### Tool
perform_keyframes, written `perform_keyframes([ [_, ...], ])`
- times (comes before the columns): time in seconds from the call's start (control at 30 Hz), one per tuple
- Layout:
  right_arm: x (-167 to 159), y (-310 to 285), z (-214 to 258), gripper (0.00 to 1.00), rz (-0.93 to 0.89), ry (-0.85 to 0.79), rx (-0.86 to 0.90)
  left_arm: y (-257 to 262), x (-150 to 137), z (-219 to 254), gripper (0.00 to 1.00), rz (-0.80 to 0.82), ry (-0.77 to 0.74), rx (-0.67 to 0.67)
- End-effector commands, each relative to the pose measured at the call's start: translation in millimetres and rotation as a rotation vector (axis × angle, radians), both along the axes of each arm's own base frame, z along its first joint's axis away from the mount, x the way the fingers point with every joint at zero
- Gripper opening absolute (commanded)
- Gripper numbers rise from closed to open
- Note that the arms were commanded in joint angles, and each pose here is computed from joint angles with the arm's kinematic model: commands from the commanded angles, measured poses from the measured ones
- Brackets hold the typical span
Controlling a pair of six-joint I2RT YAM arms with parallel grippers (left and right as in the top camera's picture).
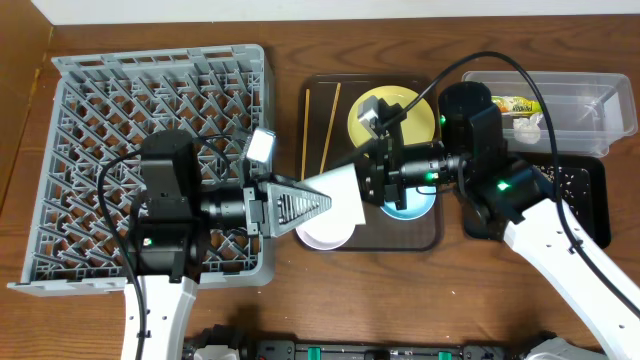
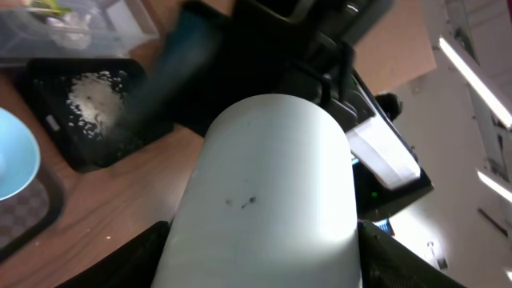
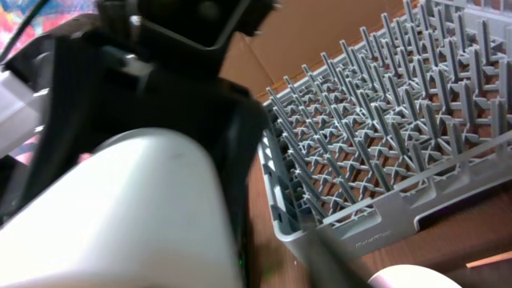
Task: Sort waste into correct bins and load items into the dishwasher
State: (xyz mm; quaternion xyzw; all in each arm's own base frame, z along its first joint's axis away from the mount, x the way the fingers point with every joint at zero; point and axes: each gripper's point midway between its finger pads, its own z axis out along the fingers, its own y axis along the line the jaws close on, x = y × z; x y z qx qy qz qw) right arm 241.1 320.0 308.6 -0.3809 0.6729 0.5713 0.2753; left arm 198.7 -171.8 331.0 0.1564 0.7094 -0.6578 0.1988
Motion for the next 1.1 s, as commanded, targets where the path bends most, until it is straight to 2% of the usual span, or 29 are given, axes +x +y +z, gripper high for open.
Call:
perform_keyframes([
  [0.0, 13.2, -2.8, -5.6, 0.68, -0.048, -0.007, -0.018, -0.7, -1.1, 9.0, 0.54, 0.001, -0.043, 0.004],
  [0.1, 31.0, -21.4, -2.4, 0.74, -0.119, 0.012, -0.016, 7.0, 15.6, 0.9, 0.54, 0.099, -0.04, 0.052],
  [0.2, 50.6, -49.0, -1.6, 0.77, -0.216, 0.074, -0.023, 22.7, 35.6, -7.3, 0.53, 0.223, -0.033, 0.102],
  [0.27, 53.6, -59.1, -8.3, 0.78, -0.252, 0.119, -0.05, 35.2, 48.1, -13.8, 0.5, 0.312, -0.014, 0.137],
  [0.3, 54.1, -62.0, -14.4, 0.79, -0.272, 0.146, -0.073, 42.5, 54.5, -18.4, 0.44, 0.363, 0.002, 0.16],
  [0.4, 50.8, -67.3, -41.8, 0.8, -0.325, 0.207, -0.183, 74.8, 73.2, -41.9, 0.42, 0.58, 0.076, 0.29],
  [0.47, 48.9, -73.3, -67.4, 0.81, -0.391, 0.232, -0.305, 105.9, 78.9, -60.0, 0.42, 0.75, 0.135, 0.426],
  [0.6, 40.8, -82.2, -103.5, 0.85, -0.484, 0.237, -0.513, 176.9, 67.9, -78.2, 0.43, 1.062, 0.226, 0.756],
  [0.73, 25.2, -67.5, -108.8, 0.88, -0.415, 0.155, -0.561, 263.0, 32.9, -71.6, 0.43, 1.415, 0.297, 1.151],
  [0.77, 23.3, -64.0, -108.2, 0.88, -0.405, 0.146, -0.559, 275.2, 25.9, -70.1, 0.43, 1.465, 0.309, 1.212],
  [0.93, 18.6, -55.4, -108.3, 0.89, -0.394, 0.114, -0.569, 299.7, 12.9, -78.9, 0.43, 1.574, 0.432, 1.277],
  [1.07, 14.9, -56.7, -111.1, 0.89, -0.387, 0.127, -0.583, 327.8, 4.2, -97.6, 0.43, 1.68, 0.626, 1.289],
])
